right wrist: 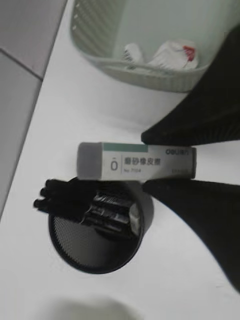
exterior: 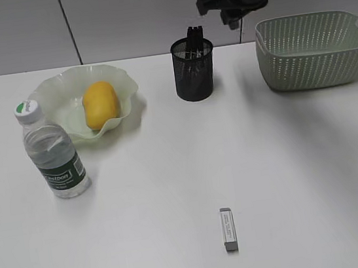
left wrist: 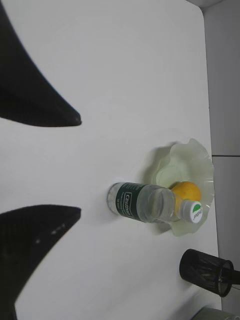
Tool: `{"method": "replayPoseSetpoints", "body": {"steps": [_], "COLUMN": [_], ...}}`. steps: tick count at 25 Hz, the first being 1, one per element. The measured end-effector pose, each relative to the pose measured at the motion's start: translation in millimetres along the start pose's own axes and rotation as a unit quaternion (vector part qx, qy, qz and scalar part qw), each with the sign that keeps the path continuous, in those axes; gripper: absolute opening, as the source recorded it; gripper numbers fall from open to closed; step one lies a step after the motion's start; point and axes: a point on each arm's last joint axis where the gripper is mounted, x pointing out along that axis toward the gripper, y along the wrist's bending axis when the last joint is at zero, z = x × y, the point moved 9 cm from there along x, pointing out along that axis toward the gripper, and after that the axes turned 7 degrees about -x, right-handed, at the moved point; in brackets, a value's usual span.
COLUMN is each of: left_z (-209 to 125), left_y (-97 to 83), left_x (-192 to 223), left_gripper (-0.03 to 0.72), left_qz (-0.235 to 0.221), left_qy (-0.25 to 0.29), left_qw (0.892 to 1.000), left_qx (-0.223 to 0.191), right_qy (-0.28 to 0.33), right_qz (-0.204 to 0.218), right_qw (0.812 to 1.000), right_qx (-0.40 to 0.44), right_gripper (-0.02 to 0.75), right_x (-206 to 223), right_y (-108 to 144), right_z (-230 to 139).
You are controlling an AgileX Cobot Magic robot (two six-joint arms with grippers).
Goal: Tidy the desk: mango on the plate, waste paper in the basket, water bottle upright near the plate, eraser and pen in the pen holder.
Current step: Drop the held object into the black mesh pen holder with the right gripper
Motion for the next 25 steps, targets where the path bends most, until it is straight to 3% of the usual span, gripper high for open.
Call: {"method": "replayPoseSetpoints", "body": {"steps": [5, 12, 18, 25], "left_z": [0, 0, 0, 0], "left_y": [0.0, 0.0, 0.0, 0.0], "left_x": [0, 0, 0, 0], "left_gripper": [0.37, 0.292, 0.256, 0.247], "left_qz": [0.0, 0.0, 0.0, 0.0], "left_qy": [0.0, 0.0, 0.0, 0.0], "left_qw": [1.0, 1.0, 1.0, 1.0], "left_qx": [0.0, 0.0, 0.0, 0.0], "right_qy": [-0.022, -0.042, -0.037, -0.03], "right_qz": [0.014, 0.064, 0.066, 0.065], "right_qw": [1.0, 0.997, 0.997, 0.997], "right_qx": [0.0, 0.008, -0.002, -0.009], "right_gripper": [0.166, 0.166, 0.167, 0.418], "right_x": [37, 74, 86, 86], "right_y": [9, 32, 37, 37], "right_z": [14, 13, 5, 3]}}
